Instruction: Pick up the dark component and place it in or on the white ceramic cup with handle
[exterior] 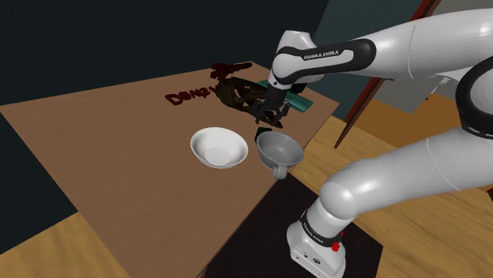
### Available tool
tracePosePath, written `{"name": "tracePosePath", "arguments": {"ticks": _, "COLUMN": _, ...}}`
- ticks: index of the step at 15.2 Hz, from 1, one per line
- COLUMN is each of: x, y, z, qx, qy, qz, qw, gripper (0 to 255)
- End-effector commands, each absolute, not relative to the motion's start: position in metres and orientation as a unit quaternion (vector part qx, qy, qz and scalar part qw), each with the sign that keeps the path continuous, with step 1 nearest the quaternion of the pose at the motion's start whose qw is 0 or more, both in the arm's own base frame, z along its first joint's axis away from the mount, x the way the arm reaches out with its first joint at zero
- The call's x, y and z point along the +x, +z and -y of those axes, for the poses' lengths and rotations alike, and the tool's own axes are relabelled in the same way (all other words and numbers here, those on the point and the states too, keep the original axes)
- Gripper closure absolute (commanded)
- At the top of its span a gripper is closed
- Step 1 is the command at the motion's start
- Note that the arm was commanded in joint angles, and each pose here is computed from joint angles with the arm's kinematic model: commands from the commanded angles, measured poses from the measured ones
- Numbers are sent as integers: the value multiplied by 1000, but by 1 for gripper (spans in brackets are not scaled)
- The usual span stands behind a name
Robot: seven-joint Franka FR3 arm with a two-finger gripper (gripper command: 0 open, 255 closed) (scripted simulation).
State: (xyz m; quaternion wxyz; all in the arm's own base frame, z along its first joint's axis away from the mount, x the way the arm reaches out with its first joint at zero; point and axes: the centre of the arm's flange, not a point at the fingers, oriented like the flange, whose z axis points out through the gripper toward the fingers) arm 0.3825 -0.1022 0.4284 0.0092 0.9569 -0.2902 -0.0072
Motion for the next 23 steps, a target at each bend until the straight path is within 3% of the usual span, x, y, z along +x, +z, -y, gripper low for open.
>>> {"name": "tracePosePath", "arguments": {"ticks": 1, "x": 365, "y": 436, "z": 88, "qx": 955, "qy": -8, "qz": 296, "qw": 8, "gripper": 0}}
{"name": "tracePosePath", "arguments": {"ticks": 9, "x": 362, "y": 396, "z": 86, "qx": 955, "qy": -8, "qz": 297, "qw": 8, "gripper": 0}}
{"name": "tracePosePath", "arguments": {"ticks": 17, "x": 362, "y": 397, "z": 86, "qx": 955, "qy": -8, "qz": 297, "qw": 8, "gripper": 0}}
{"name": "tracePosePath", "arguments": {"ticks": 18, "x": 362, "y": 397, "z": 86, "qx": 955, "qy": -8, "qz": 297, "qw": 8, "gripper": 255}}
{"name": "tracePosePath", "arguments": {"ticks": 23, "x": 362, "y": 397, "z": 86, "qx": 955, "qy": -8, "qz": 297, "qw": 8, "gripper": 255}}
